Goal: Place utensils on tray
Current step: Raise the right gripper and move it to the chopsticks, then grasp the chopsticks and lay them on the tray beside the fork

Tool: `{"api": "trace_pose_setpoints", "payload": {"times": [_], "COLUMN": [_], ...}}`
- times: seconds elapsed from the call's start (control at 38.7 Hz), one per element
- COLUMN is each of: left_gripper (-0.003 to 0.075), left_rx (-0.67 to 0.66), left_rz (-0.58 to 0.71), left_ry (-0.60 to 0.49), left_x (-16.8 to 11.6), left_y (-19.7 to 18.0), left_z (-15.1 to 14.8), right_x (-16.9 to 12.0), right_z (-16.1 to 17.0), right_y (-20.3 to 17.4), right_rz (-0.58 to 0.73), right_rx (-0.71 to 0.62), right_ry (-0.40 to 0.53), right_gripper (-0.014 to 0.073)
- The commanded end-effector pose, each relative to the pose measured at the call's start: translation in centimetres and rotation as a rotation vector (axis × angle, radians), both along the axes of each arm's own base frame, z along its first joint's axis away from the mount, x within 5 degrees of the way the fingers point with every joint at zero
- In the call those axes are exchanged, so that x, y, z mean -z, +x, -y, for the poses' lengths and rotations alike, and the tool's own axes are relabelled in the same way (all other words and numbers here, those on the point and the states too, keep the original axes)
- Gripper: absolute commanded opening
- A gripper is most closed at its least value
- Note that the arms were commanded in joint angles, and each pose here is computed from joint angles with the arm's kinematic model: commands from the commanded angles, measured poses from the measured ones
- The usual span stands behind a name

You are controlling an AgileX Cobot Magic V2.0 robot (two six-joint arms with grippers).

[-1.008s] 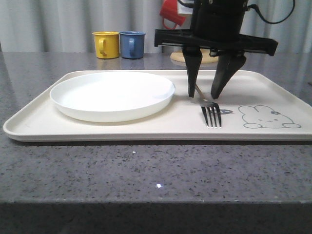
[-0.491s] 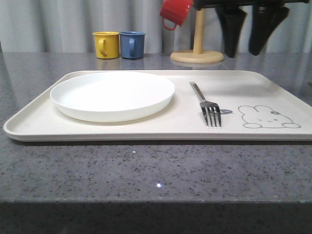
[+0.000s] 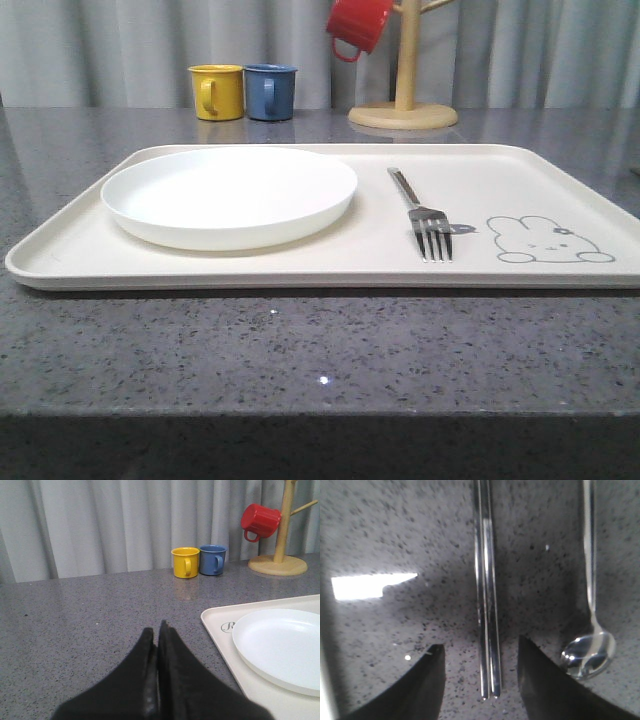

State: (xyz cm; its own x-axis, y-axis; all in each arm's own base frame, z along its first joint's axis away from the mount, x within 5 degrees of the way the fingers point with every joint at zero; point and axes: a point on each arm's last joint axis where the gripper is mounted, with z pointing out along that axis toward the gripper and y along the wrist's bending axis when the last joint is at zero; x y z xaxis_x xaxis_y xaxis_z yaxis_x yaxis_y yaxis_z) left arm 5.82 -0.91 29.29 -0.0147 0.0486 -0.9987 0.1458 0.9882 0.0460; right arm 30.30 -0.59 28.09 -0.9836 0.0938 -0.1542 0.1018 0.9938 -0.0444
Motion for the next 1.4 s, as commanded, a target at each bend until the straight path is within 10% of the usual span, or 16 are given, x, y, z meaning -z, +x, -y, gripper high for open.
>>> {"api": "trace_pose_setpoints", "payload": {"times": [0.0,0.41,0.83,1.37], "left_gripper": [-0.0018,-0.0018,-0.0018,-0.0018], "left_rx": [-0.006,-0.006,-0.006,-0.006], "left_rz": [0.100,0.100,0.100,0.100], "left_ry": [-0.036,-0.036,-0.036,-0.036], "left_x": [-1.6,-1.6,-1.6,-1.6], "left_y": [-0.1,-0.1,-0.1,-0.1], "left_z": [-0.1,-0.1,-0.1,-0.1], "right_x": [-0.8,1.0,0.9,-6.5], "right_z": [0.8,1.2,1.1,-1.6], "right_y": [-0.4,0.3,0.1,-2.7], "right_rz": [0.073,0.063,0.042,0.140], "right_rx": [-0.003,0.014,0.015,-0.001], "right_ry": [-0.001,0.027,0.030,0.094], "right_gripper": [0.0369,0.0365,0.0043,0.0044]}}
